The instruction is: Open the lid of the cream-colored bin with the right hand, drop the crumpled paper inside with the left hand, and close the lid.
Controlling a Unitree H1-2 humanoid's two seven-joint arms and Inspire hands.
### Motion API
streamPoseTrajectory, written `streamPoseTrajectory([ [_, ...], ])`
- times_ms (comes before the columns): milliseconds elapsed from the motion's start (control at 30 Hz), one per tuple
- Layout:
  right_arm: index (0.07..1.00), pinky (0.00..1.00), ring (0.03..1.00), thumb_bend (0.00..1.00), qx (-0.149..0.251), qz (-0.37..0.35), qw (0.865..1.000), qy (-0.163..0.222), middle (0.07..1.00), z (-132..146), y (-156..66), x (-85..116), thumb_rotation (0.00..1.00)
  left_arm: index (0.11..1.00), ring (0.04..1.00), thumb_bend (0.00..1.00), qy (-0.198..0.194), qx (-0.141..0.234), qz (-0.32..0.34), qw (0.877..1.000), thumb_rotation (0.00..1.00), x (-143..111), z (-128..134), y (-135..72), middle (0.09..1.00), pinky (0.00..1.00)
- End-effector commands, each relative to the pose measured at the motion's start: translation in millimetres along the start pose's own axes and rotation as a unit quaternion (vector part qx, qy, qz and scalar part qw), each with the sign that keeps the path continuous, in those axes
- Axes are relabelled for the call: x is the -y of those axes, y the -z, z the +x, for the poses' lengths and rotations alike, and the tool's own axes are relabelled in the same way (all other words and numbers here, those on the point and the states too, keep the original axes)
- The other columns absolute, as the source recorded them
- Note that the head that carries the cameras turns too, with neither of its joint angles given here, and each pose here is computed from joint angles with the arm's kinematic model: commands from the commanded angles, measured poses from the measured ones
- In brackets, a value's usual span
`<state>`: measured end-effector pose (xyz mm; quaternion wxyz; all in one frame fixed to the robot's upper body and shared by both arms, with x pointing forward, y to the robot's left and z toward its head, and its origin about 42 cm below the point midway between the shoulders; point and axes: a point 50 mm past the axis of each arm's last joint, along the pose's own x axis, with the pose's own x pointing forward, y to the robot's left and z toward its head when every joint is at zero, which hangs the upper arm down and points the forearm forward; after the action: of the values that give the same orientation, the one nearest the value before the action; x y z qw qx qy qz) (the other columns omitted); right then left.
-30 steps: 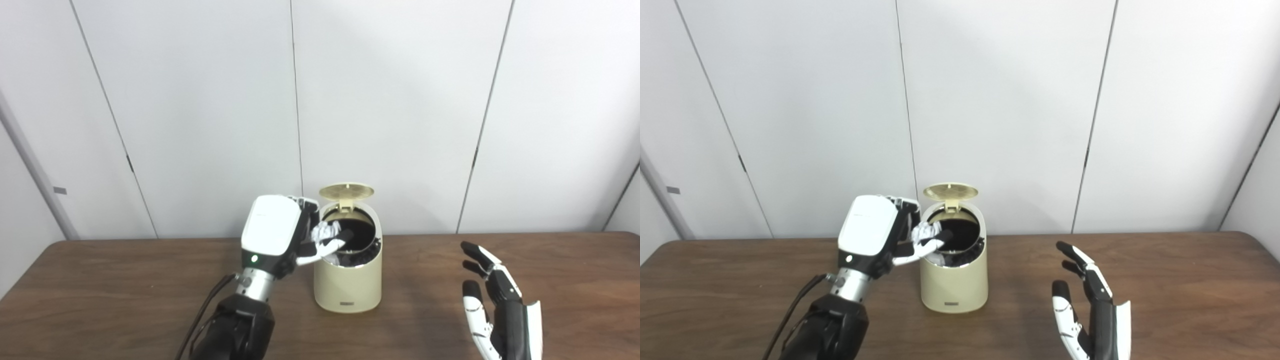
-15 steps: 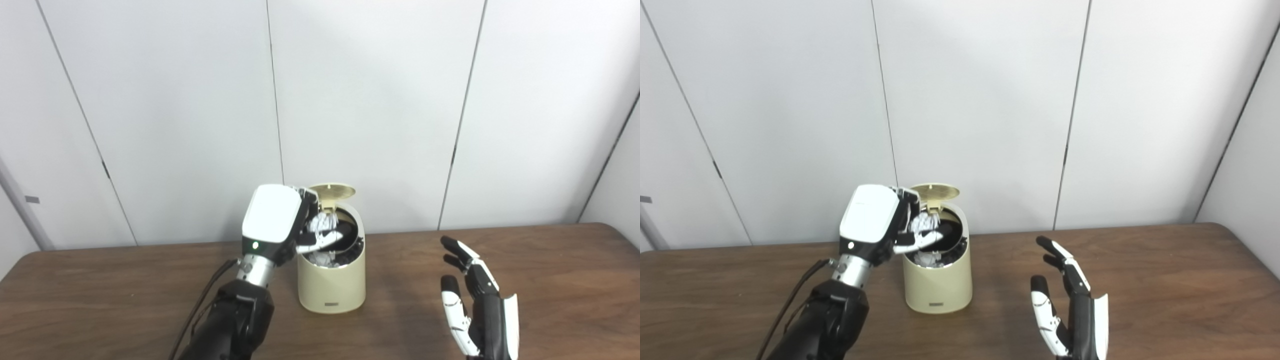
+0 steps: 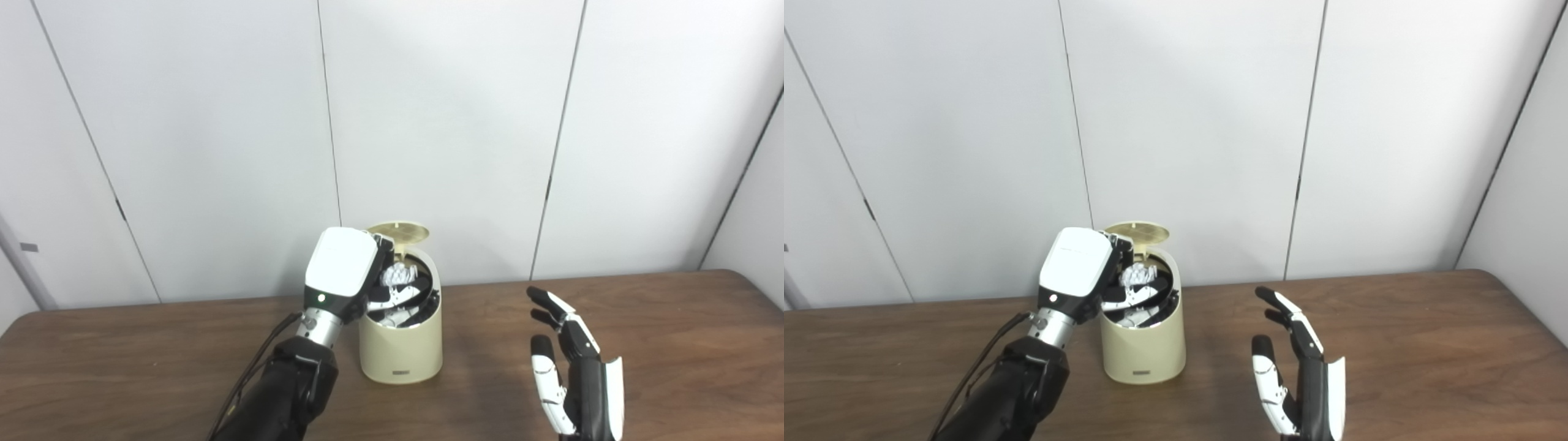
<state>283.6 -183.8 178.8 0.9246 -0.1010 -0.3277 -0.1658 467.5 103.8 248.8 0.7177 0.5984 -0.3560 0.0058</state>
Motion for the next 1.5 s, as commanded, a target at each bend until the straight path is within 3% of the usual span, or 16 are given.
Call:
streamPoseTrajectory([
  [0,0.739,0.73,0.800,0.14,0.032,0.010,0.999,0.006,0.782,8,-12,-4,0.80,0.269,0.096,0.43,-0.049,0.016,0.007,0.999,0.46,-24,26,-3,0.171,0.05],
  [233,0.738,0.74,0.804,0.14,0.033,0.012,0.999,0.004,0.784,8,-13,-4,0.81,0.272,0.142,0.62,-0.042,0.007,0.003,0.999,0.55,-24,23,-3,0.220,0.09],
  [600,0.738,0.73,0.798,0.13,0.034,0.007,0.999,0.000,0.780,7,-11,-3,0.81,0.269,0.140,0.98,-0.049,-0.004,-0.028,0.998,0.60,-25,21,-3,0.213,0.08],
  [800,0.744,0.73,0.801,0.13,0.032,0.008,0.999,-0.005,0.785,8,-9,-3,0.82,0.263,0.126,1.00,-0.040,-0.015,-0.030,0.999,0.60,-25,20,-3,0.199,0.07],
  [1000,0.741,0.73,0.796,0.14,0.030,0.009,0.999,-0.004,0.783,7,-10,-1,0.82,0.292,0.131,1.00,-0.032,-0.023,-0.027,0.999,0.67,-25,15,0,0.206,0.08],
  [1267,0.745,0.74,0.804,0.16,0.020,0.004,1.000,-0.008,0.787,4,-13,-1,0.86,0.306,0.143,1.00,-0.021,-0.035,-0.032,0.999,0.60,-28,13,0,0.219,0.09],
  [1467,0.745,0.74,0.807,0.14,0.017,0.007,1.000,-0.011,0.791,3,-15,-2,0.85,0.336,0.173,1.00,-0.010,-0.044,-0.051,0.998,0.62,-29,12,1,0.252,0.12],
])
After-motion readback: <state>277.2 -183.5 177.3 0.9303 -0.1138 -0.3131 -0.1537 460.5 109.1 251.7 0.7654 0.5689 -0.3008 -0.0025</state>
